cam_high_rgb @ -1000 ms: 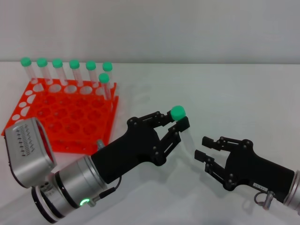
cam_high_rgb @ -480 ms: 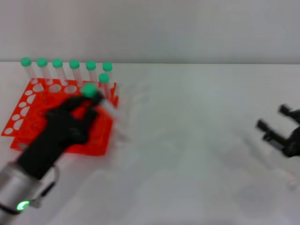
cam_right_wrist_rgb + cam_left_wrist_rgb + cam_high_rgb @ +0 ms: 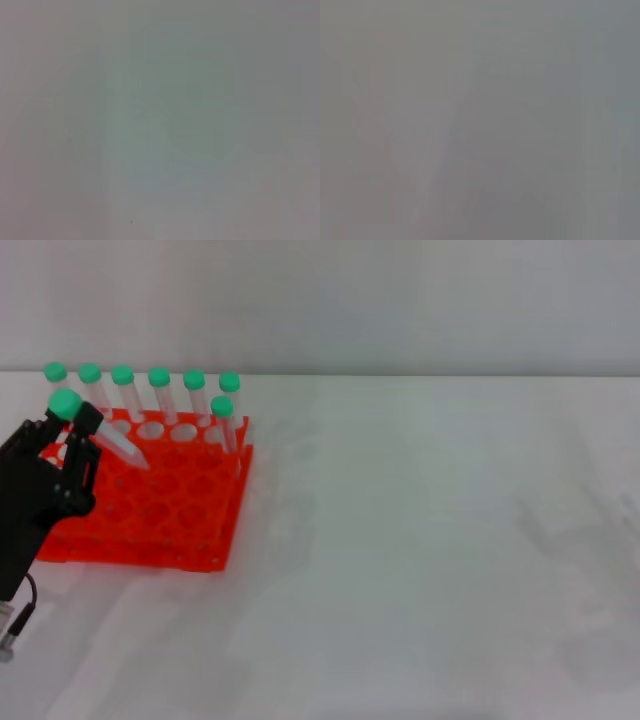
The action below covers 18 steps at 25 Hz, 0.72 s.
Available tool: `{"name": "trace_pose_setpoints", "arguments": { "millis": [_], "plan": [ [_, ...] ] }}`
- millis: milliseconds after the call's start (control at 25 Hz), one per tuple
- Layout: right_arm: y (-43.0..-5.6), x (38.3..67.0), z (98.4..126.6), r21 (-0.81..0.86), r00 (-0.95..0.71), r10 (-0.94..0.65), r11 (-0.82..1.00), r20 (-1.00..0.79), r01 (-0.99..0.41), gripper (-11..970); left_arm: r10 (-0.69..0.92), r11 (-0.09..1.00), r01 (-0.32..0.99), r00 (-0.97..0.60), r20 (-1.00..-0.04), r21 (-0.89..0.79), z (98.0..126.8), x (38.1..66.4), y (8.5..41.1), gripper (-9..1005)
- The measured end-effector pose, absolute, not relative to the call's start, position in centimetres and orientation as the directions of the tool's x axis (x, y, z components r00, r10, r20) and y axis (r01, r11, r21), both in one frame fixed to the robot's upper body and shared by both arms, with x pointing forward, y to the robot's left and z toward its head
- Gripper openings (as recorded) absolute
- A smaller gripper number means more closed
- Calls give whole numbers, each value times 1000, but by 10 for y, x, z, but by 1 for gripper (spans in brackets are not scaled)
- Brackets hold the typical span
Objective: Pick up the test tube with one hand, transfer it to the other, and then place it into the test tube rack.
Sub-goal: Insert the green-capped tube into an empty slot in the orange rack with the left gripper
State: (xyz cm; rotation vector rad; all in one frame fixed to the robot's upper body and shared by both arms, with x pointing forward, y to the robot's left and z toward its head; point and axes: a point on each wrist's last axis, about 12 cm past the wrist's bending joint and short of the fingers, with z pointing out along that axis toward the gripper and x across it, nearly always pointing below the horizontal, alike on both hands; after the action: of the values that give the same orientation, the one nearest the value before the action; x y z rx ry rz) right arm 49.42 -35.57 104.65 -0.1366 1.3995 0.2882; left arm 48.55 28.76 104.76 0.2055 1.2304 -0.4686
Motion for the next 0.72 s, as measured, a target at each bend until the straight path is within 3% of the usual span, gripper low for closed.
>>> {"name": "trace_pose_setpoints", "arguments": {
  "millis": [440,720],
  "plan": [
    [-348,499,1043,94,124,135,951,-983,-293,864,-148,917,394,185,-971,-65,1055,543,270,237],
    [-344,499,1041,113,109,152,947,-982,-301,861,-119,922,381,97,-988,-74,1052,562,258,236]
  ]
}}
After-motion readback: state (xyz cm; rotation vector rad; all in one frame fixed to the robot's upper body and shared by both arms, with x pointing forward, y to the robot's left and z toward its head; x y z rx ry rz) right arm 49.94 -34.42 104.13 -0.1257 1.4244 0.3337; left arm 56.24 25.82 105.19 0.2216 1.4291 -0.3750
